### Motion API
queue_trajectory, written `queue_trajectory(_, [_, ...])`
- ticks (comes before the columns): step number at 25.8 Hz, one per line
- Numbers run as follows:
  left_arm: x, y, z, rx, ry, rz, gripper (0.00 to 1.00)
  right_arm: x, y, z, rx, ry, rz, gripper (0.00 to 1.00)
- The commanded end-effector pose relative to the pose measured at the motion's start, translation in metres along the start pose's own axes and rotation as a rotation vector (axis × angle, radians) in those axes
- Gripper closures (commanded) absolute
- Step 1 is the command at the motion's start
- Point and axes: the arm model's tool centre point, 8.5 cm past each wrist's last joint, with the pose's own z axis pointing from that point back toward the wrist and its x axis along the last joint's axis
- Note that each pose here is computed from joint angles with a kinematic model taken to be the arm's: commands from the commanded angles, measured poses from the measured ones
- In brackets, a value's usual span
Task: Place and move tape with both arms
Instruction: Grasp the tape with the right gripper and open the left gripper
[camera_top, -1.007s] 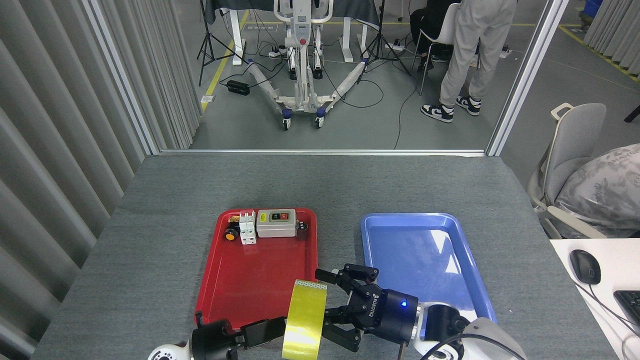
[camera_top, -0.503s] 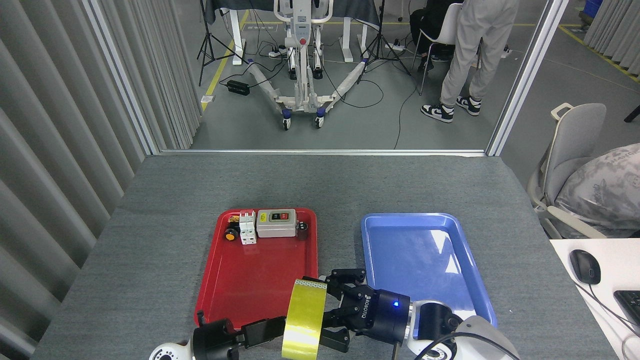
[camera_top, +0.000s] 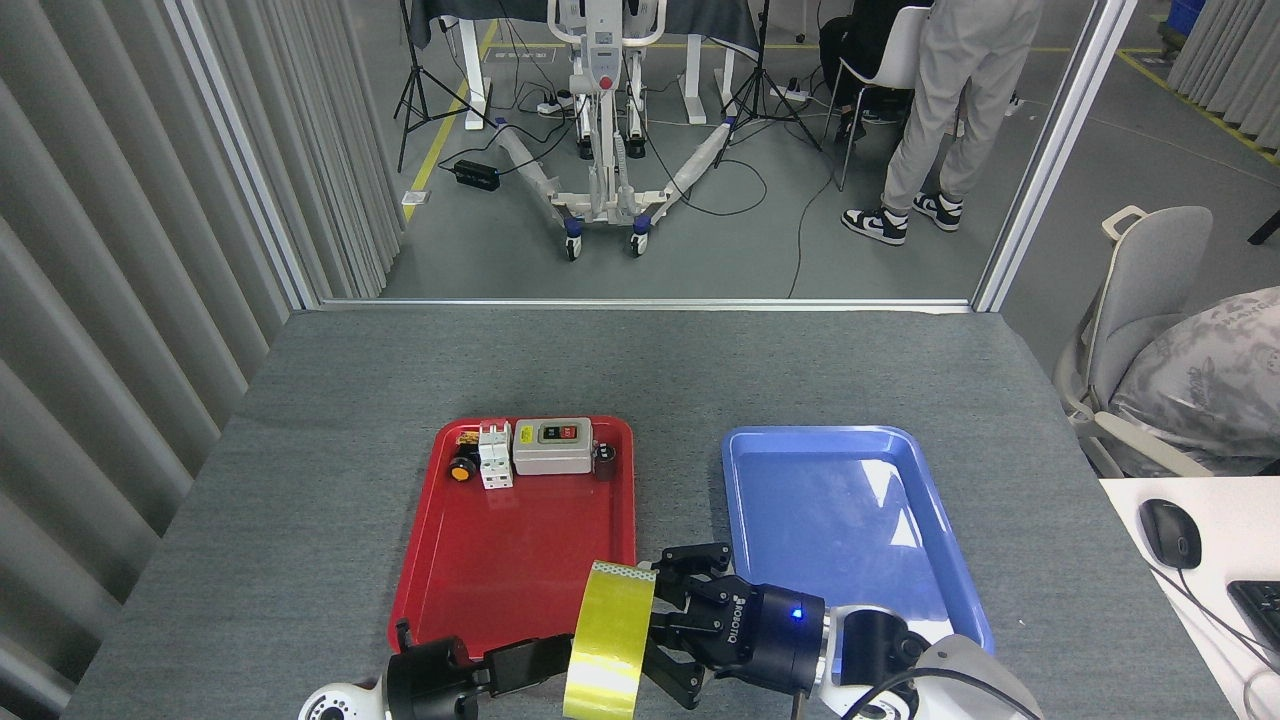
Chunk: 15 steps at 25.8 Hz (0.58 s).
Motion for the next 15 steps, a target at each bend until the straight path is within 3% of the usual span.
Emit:
queue_trajectory(1, [-0.0014,0.0005,0.0010,0.013,0.002,0.005,0.99,0.0008,0.0009,0.0015,0.004,-0.003,0.000,0.69])
queue_trajectory(9, [-0.0037,0.0016,0.0058,0.025,0.010,0.008,0.97,-0.0003,0.0013,0.0078,0.014,-0.015,0.006,0.78])
queue_trajectory(12, [-0.0027,0.0044,0.0041,0.027,0.006,0.001,0.89,0.0006,0.0001,0.0074,0.011,-0.019,0.008,0.79])
queue_trajectory(15, [-0.0049,0.0055,0.0047,0.032,0.007,0.006,0.67,0.0012,0.0003,0.0074,0.010,-0.020,0.008,0.79])
